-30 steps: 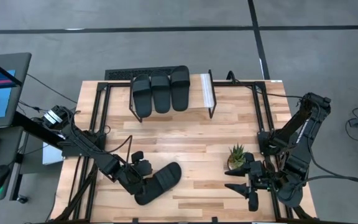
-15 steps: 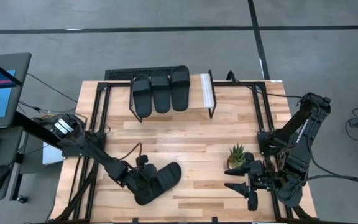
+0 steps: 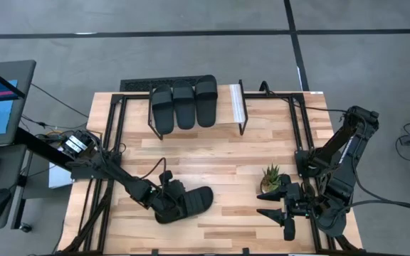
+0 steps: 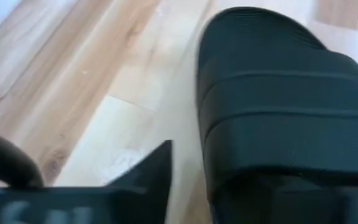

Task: Pick and place slides into the shelf
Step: Put the black slipper on the shelf

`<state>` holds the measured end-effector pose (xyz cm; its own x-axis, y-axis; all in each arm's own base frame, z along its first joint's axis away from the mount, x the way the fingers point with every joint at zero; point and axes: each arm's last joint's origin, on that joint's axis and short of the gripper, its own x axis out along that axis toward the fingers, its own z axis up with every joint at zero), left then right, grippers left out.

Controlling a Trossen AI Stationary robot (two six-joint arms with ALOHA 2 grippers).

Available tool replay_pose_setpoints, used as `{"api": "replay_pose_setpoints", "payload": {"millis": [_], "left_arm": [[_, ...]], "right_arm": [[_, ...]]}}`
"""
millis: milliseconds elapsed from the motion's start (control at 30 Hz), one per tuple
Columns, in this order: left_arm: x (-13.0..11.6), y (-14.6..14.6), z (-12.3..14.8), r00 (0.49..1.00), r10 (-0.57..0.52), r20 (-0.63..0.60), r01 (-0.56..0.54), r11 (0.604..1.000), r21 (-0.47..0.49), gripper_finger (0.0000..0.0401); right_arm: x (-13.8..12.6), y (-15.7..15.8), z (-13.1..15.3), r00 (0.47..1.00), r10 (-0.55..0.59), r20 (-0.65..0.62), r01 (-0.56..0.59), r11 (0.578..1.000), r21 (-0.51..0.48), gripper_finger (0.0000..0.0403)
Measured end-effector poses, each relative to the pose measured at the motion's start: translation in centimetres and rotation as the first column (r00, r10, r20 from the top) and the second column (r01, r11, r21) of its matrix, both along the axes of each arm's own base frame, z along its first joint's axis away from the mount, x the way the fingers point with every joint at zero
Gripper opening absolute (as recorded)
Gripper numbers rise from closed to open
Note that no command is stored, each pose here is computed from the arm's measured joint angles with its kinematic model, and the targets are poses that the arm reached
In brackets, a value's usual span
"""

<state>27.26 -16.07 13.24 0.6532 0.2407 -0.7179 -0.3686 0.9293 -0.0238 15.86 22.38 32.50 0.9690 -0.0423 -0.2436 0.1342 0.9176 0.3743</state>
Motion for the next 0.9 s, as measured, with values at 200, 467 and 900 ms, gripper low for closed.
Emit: {"api": "replay_pose_setpoints", "payload": {"millis": [200, 467, 900], "left_arm": [[0.4, 0.6, 0.0, 0.999, 0.051, -0.004, -0.051, 0.996, -0.076, 0.0008], [0.4, -0.5, 0.4, 0.969, 0.22, 0.113, -0.187, 0.95, -0.251, 0.0003], [0.8, -3.1, 3.2, 0.808, 0.416, 0.418, -0.289, 0.897, -0.334, 0.0001]], "right_arm": [[0.0, 0.0, 0.0, 1.0, 0.0, 0.0, 0.0, 1.0, -0.001, 0.0205], [0.0, 0.0, 0.0, 1.0, -0.011, 0.004, 0.011, 1.0, 0.008, 0.0205], [0.1, -0.3, -0.2, 0.994, -0.102, 0.024, 0.101, 0.993, 0.065, 0.0205]]}}
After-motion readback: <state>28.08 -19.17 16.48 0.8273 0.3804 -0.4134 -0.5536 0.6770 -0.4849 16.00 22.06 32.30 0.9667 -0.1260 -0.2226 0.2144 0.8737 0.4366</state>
